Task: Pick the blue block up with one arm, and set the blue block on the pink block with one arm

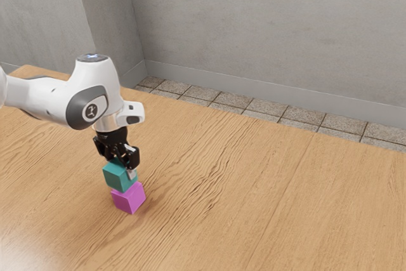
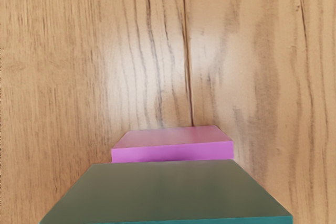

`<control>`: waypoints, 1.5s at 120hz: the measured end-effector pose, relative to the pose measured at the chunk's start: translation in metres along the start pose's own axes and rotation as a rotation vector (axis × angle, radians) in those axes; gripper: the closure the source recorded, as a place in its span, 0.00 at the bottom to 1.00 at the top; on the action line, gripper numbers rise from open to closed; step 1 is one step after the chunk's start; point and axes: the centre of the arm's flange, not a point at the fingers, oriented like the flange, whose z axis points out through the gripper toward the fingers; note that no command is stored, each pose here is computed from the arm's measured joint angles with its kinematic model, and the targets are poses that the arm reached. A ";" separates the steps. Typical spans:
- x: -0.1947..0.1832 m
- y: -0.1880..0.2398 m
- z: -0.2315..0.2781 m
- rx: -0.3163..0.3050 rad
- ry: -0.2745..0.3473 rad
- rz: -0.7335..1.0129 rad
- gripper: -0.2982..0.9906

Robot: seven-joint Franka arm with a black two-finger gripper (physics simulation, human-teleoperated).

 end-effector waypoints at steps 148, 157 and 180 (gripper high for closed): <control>-0.004 -0.023 0.003 -0.006 0.001 -0.119 0.48; -0.004 -0.020 0.003 -0.006 0.000 -0.115 0.48; -0.002 -0.011 0.003 -0.005 0.000 -0.100 0.48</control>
